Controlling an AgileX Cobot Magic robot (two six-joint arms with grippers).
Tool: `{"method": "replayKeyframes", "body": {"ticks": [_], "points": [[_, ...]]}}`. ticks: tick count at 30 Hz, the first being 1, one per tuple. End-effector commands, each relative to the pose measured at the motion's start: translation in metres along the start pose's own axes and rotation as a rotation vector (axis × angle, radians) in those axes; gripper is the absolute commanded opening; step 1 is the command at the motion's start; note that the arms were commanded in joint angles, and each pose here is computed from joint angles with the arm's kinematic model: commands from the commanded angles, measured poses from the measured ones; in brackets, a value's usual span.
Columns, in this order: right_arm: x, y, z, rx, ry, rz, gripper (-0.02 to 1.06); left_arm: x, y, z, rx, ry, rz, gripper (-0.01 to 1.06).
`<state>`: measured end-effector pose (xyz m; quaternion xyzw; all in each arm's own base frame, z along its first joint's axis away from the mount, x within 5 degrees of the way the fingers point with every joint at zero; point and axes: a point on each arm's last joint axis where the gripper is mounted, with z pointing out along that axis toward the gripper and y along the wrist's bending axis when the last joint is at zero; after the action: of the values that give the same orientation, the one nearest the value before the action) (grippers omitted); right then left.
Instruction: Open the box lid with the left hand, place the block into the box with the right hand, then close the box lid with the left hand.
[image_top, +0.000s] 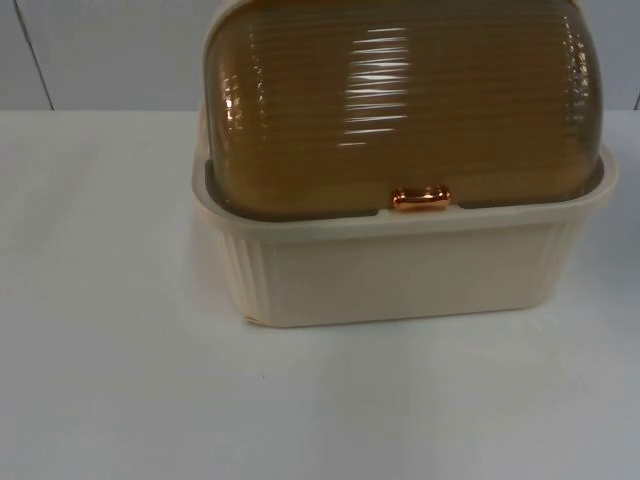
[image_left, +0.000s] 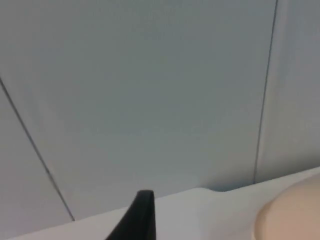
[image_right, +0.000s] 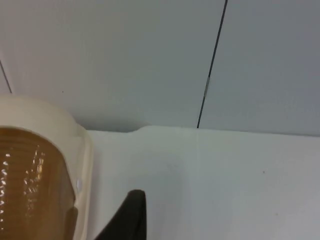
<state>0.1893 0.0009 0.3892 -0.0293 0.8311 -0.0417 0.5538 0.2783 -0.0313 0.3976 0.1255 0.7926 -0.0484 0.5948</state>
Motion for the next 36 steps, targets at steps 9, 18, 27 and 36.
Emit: {"method": "replayKeyframes", "body": {"ticks": [9,18,27,36], "points": [[0.007,0.0,0.006,0.013,0.08,0.107,1.05,0.008,0.001,-0.028,0.026,0.128,-0.006,1.05],[0.05,-0.004,0.015,0.099,0.135,0.104,1.05,0.08,0.029,-0.037,-0.217,0.222,-0.218,1.05],[0.038,-0.017,-0.076,0.172,-0.119,0.05,1.05,0.072,0.0,-0.104,-0.204,0.074,-0.081,1.05],[0.011,-0.028,-0.202,0.092,-0.431,0.004,1.05,-0.001,-0.031,-0.248,-0.221,-0.283,-0.027,1.05]]}}
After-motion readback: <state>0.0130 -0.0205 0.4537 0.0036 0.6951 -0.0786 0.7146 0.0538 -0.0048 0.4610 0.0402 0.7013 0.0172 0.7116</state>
